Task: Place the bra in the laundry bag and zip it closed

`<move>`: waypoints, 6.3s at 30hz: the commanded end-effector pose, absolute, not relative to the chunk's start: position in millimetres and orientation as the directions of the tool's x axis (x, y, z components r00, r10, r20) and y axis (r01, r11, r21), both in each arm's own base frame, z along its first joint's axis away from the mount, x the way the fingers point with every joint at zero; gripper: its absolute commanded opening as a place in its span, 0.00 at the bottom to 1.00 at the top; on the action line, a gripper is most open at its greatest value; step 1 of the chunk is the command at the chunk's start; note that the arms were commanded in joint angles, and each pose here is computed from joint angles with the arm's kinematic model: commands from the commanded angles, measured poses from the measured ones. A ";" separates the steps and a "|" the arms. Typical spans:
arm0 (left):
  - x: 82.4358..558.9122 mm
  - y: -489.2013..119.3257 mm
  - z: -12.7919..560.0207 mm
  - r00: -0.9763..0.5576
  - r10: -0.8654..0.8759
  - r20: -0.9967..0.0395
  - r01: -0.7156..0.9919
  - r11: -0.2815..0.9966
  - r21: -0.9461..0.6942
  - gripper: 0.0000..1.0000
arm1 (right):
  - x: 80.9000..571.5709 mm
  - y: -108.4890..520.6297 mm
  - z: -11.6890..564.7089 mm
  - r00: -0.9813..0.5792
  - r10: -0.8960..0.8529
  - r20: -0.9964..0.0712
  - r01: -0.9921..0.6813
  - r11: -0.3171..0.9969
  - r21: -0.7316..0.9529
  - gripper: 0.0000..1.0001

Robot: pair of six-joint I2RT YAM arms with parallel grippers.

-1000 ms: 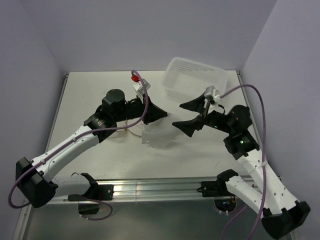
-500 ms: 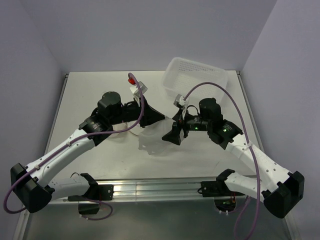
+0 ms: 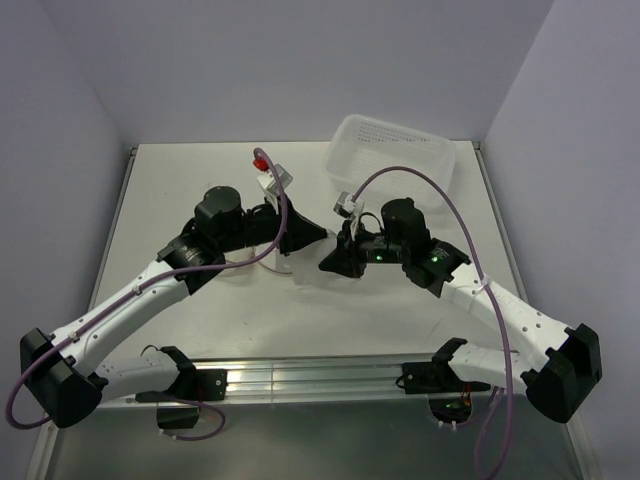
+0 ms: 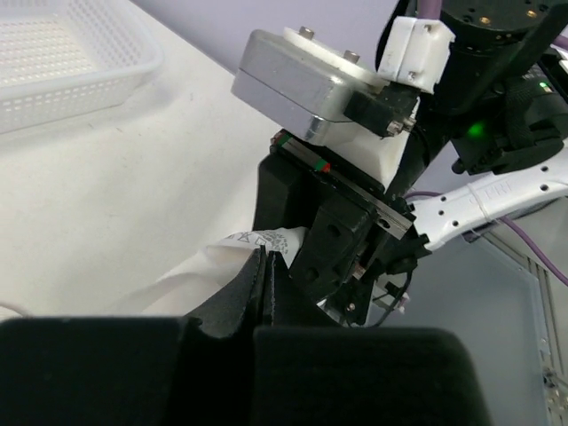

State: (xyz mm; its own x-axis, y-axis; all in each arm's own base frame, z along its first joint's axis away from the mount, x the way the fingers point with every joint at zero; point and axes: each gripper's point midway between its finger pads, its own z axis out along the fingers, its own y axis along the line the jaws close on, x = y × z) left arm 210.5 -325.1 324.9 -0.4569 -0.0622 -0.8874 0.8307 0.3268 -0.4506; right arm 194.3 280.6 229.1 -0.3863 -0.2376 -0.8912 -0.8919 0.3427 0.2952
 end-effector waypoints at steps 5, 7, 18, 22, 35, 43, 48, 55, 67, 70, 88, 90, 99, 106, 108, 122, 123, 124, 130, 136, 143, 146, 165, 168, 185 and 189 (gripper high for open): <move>245.5 -283.9 327.4 -0.417 -0.201 -0.886 0.660 0.604 -0.448 0.55 | 210.9 285.3 268.2 -0.363 -0.061 -0.930 -0.859 0.407 0.309 0.00; 269.1 -248.1 325.5 -0.376 -0.276 -0.885 0.487 0.753 -0.442 0.73 | 214.1 284.9 272.7 -0.363 -0.036 -0.931 -0.850 0.422 0.315 0.00; 281.4 -82.1 224.5 -0.322 -0.457 -0.829 -0.242 0.887 -0.395 0.69 | 232.3 289.8 322.7 -0.335 0.158 -0.929 -0.816 0.444 0.370 0.00; 275.1 -58.6 196.4 -0.297 -0.500 -0.814 -0.349 0.850 -0.395 0.69 | 237.1 300.5 341.6 -0.328 0.203 -0.923 -0.832 0.401 0.384 0.00; 302.9 -39.2 173.0 -0.233 -0.606 -0.760 -0.392 0.774 -0.497 0.61 | 264.3 374.8 371.1 -0.423 0.284 -0.860 -0.851 0.202 0.485 0.00; 313.0 -44.9 164.4 -0.244 -0.609 -0.755 -0.362 0.779 -0.512 0.34 | 253.5 417.6 355.4 -0.498 0.228 -0.837 -0.847 0.079 0.526 0.00; 314.5 -47.8 159.7 -0.251 -0.611 -0.751 -0.347 0.781 -0.520 0.22 | 259.4 433.6 324.4 -0.540 0.190 -0.820 -0.824 0.075 0.561 0.00; 314.6 -59.3 166.5 -0.261 -0.626 -0.735 -0.284 0.777 -0.561 0.00 | 272.4 452.1 264.9 -0.609 0.132 -0.782 -0.778 0.091 0.621 0.00; 297.4 -145.4 170.3 -0.457 -0.630 -0.628 -0.030 0.717 -0.697 0.00 | 281.9 414.5 259.8 -0.545 0.182 -0.819 -0.786 0.229 0.574 0.00; 290.2 -179.9 195.9 -0.484 -0.603 -0.634 0.057 0.701 -0.711 0.00 | 274.1 392.8 251.2 -0.533 0.176 -0.828 -0.772 0.299 0.561 0.00; 249.7 -157.5 141.0 -0.518 -0.575 -0.633 -0.001 0.741 -0.672 0.00 | 285.7 407.2 196.8 -0.604 0.066 -0.794 -0.759 0.255 0.599 0.00; 247.0 -150.4 134.6 -0.517 -0.563 -0.644 -0.024 0.762 -0.647 0.00 | 292.5 404.7 201.3 -0.598 0.067 -0.799 -0.760 0.268 0.592 0.00; 255.4 -146.3 148.8 -0.454 -0.573 -0.682 0.005 0.764 -0.645 0.00 | 270.0 434.8 159.8 -0.671 0.004 -0.742 -0.697 0.338 0.632 0.00; 262.9 -147.3 175.7 -0.396 -0.590 -0.704 0.050 0.751 -0.658 0.00 | 260.6 426.6 139.6 -0.714 0.058 -0.697 -0.642 0.344 0.686 0.00; 261.1 -153.5 181.6 -0.390 -0.602 -0.696 0.097 0.725 -0.682 0.00 | 256.4 437.9 132.4 -0.739 0.045 -0.672 -0.619 0.345 0.705 0.00; 246.4 -191.7 176.4 -0.504 -0.594 -0.627 0.235 0.604 -0.761 0.00 | 293.8 464.2 118.7 -0.812 0.278 -0.512 -0.374 0.427 0.824 0.00; 245.0 -196.0 181.0 -0.506 -0.607 -0.612 0.255 0.573 -0.779 0.00 | 300.6 464.2 122.6 -0.808 0.323 -0.493 -0.337 0.432 0.836 0.00; 240.1 -201.0 179.5 -0.523 -0.600 -0.605 0.272 0.555 -0.786 0.00 | 302.1 467.9 129.0 -0.801 0.349 -0.486 -0.325 0.428 0.843 0.00; 234.3 -199.0 174.2 -0.509 -0.616 -0.601 0.281 0.542 -0.792 0.00 | 293.9 477.6 102.3 -0.760 0.473 -0.446 -0.167 0.521 0.837 0.08; 236.4 -187.2 151.3 -0.505 -0.644 -0.575 0.185 0.570 -0.801 0.00 | 273.6 468.3 86.6 -0.738 0.492 -0.462 -0.147 0.551 0.821 0.33; 244.2 -176.1 143.6 -0.473 -0.655 -0.589 0.120 0.614 -0.780 0.00 | 262.3 435.8 104.3 -0.736 0.432 -0.520 -0.214 0.581 0.785 0.90; 247.2 -172.7 148.2 -0.455 -0.655 -0.603 0.115 0.629 -0.769 0.00 | 261.4 417.6 108.6 -0.732 0.407 -0.547 -0.233 0.605 0.761 0.90; 245.8 -168.2 152.5 -0.443 -0.649 -0.618 0.116 0.643 -0.757 0.00 | 271.3 391.8 135.7 -0.687 0.155 -0.709 -0.385 0.750 0.538 1.00; 245.2 -168.3 156.2 -0.440 -0.650 -0.620 0.122 0.640 -0.758 0.00 | 272.0 378.5 148.0 -0.666 0.136 -0.734 -0.397 0.768 0.502 1.00; 243.7 -173.1 162.6 -0.444 -0.649 -0.618 0.157 0.623 -0.766 0.00 | 267.6 206.7 86.5 -0.663 0.183 -0.726 -0.107 0.936 0.334 0.48; 243.7 -174.5 167.7 -0.442 -0.645 -0.623 0.172 0.621 -0.764 0.00 | 251.5 169.2 59.5 -0.683 0.152 -0.715 -0.035 0.970 0.240 0.42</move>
